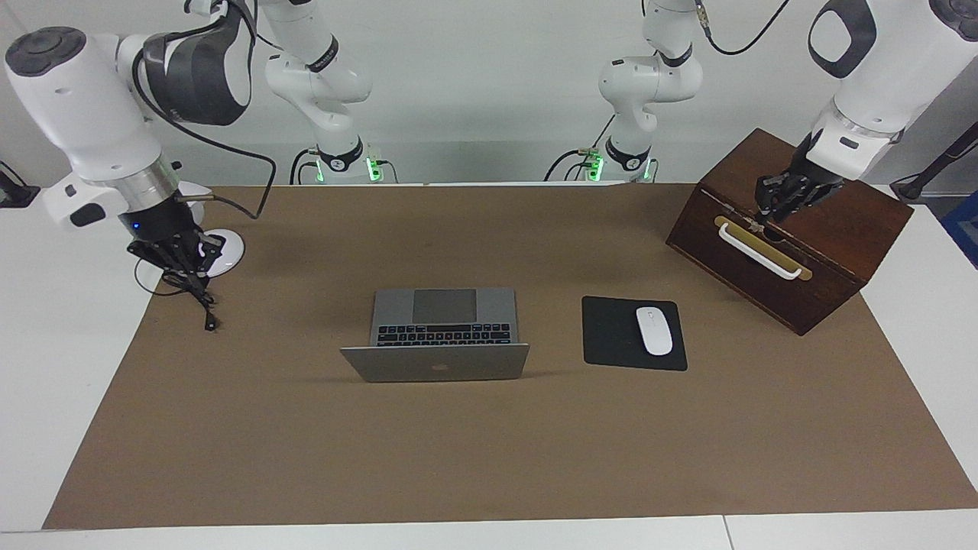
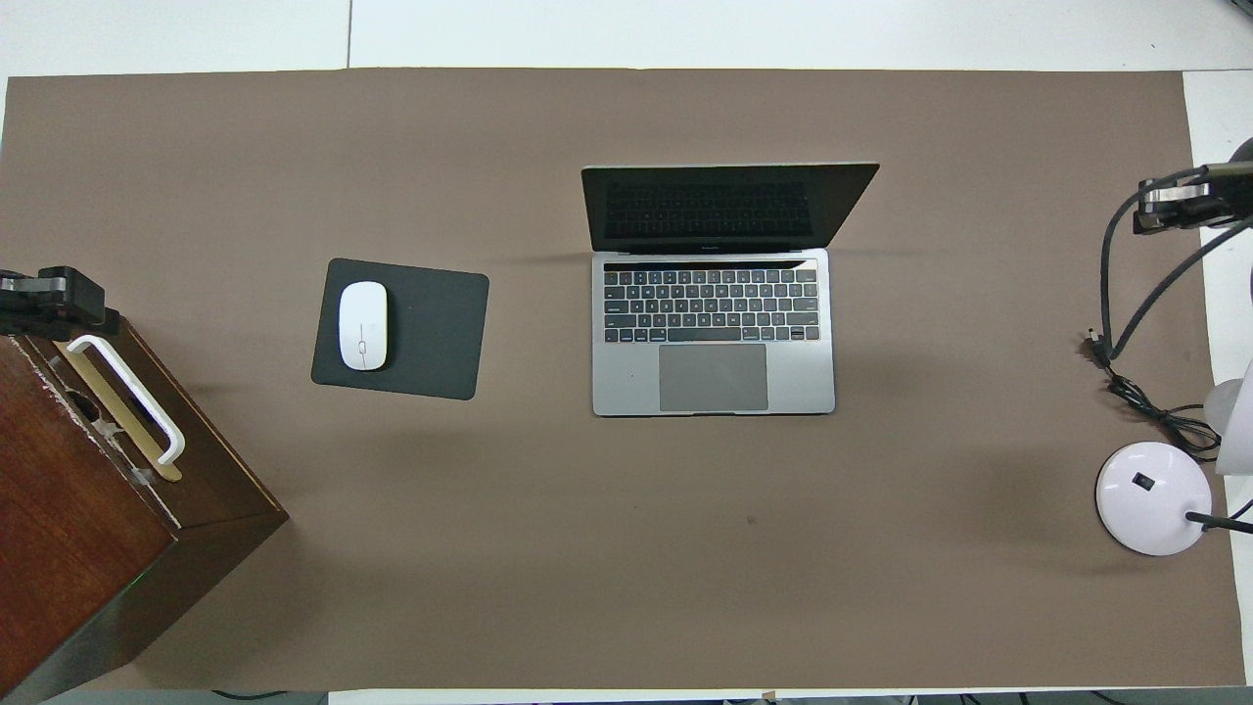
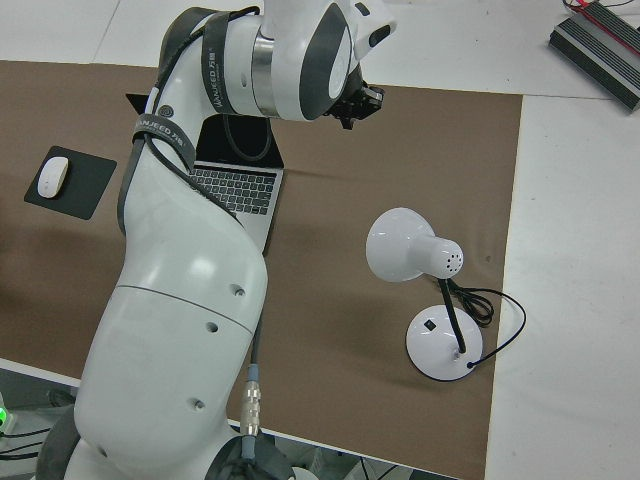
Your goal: Close laptop with both arms
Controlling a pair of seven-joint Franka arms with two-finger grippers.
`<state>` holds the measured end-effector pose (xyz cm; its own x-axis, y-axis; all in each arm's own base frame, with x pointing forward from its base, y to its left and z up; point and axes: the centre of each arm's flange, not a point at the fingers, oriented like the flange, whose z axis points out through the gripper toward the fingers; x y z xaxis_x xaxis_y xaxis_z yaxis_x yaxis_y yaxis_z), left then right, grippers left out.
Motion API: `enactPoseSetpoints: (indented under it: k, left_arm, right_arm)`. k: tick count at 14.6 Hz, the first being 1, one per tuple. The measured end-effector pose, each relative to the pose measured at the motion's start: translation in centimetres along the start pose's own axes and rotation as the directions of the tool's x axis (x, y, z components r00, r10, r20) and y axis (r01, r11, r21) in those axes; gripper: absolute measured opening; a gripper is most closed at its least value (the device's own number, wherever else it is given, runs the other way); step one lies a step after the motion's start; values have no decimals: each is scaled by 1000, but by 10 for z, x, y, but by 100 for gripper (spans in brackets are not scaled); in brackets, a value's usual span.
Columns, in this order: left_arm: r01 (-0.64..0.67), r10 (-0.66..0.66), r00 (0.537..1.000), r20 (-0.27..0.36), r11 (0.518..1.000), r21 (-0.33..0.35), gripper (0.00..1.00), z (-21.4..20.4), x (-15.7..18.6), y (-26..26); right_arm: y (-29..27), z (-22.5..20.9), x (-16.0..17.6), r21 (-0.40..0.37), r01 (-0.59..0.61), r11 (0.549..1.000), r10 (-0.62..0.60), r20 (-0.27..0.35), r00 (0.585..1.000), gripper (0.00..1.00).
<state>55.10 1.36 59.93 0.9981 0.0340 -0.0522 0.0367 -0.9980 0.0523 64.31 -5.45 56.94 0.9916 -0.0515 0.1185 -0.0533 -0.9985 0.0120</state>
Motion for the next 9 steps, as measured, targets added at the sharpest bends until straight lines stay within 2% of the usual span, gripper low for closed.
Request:
enactPoseSetpoints:
  k: [2,5,9]
  left_arm:
    - [1,-1,1000,0,1000,0,1,0,0,-1]
    - [4,-4,1000,-4,1000,0,1,0,0,-1]
    - [1,-1,1000,-20,1000,0,1,5,1,1]
  right_arm:
    - [0,13,30,6,8,1000,-8,-20,1000,1]
    - [-16,43,76,26,34,999,-33,-53,998,1]
    - [-105,85,103,19,26,999,-24,-90,996,1]
